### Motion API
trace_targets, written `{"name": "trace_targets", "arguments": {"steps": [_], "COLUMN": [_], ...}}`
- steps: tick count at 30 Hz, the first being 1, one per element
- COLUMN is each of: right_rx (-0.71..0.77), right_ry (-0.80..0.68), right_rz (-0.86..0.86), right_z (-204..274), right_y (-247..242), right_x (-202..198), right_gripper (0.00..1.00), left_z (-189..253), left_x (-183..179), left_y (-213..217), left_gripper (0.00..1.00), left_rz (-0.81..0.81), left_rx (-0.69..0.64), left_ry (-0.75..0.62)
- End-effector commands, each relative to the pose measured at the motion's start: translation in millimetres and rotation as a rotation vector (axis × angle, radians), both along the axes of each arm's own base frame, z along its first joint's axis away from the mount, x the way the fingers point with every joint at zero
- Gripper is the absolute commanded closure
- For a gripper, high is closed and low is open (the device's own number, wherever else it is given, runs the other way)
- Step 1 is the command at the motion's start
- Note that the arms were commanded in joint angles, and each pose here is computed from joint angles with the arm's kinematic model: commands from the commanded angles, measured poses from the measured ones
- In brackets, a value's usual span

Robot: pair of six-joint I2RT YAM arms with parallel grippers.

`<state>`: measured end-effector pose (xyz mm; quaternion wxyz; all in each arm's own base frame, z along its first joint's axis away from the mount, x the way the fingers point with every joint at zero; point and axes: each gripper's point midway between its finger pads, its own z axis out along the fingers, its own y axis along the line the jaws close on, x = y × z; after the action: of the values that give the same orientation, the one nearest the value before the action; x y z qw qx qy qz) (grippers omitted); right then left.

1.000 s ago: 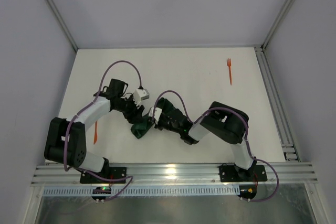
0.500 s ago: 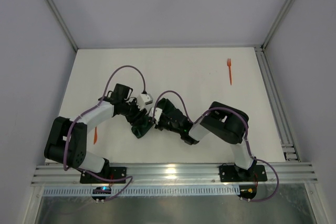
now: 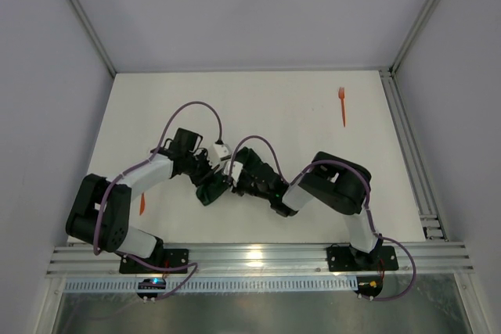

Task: Fold the napkin into a case and place the utensils inside
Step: Stuff the top corner of the smaller-rectangle-folded napkin at the center of the board.

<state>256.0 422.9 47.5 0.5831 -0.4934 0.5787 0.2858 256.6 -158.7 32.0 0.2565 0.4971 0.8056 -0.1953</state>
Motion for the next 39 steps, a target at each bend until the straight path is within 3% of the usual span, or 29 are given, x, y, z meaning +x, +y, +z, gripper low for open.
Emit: {"name": "trace_targets", "arguments": {"steps": [1, 6, 8, 22, 28, 31, 34, 35, 39], "right_rx": [0.138, 0.102, 0.064, 0.151, 0.084, 0.034, -0.010, -0.014, -0.054], "right_ry": [-0.079, -0.070, -0.051, -0.013, -0.030, -0.032, -0.041, -0.051, -0.065], "right_rz": [0.056, 0.174, 0.187, 0.040, 0.007, 0.013, -0.024, -0.038, -0.071], "right_z": [50.7, 56.3, 56.1, 60.0, 34.1, 20.8, 11.9, 13.2, 5.3], "right_y": [6.7, -7.1, -10.6, 24.5, 19.8, 17.7, 17.7, 19.0, 16.5], "right_x": [-7.3, -27.9, -32.0, -5.7, -3.0, -7.2, -3.0, 0.6, 5.1], "right_gripper": [0.77, 0.49, 0.43, 0.38, 0.40, 0.46, 0.53, 0.62, 0.80], "left_z": [1.4, 13.1, 15.3, 14.8, 15.1, 15.6, 15.6, 15.0, 15.3], "left_x": [11.1, 14.4, 12.7, 4.9, 5.1, 3.9, 1.8, 1.5, -0.4], "left_y": [12.2, 8.8, 6.2, -0.9, -1.9, -3.2, -3.2, -3.0, -2.1], "left_gripper": [1.00, 1.00, 1.00, 1.00, 1.00, 1.00, 1.00, 1.00, 1.00], "left_rz": [0.026, 0.022, 0.001, -0.009, -0.003, -0.012, -0.023, -0.025, -0.030], "left_rx": [0.051, 0.019, 0.006, -0.042, -0.050, -0.056, -0.055, -0.053, -0.049], "left_ry": [-0.078, -0.131, -0.135, -0.115, -0.109, -0.104, -0.100, -0.099, -0.095]}}
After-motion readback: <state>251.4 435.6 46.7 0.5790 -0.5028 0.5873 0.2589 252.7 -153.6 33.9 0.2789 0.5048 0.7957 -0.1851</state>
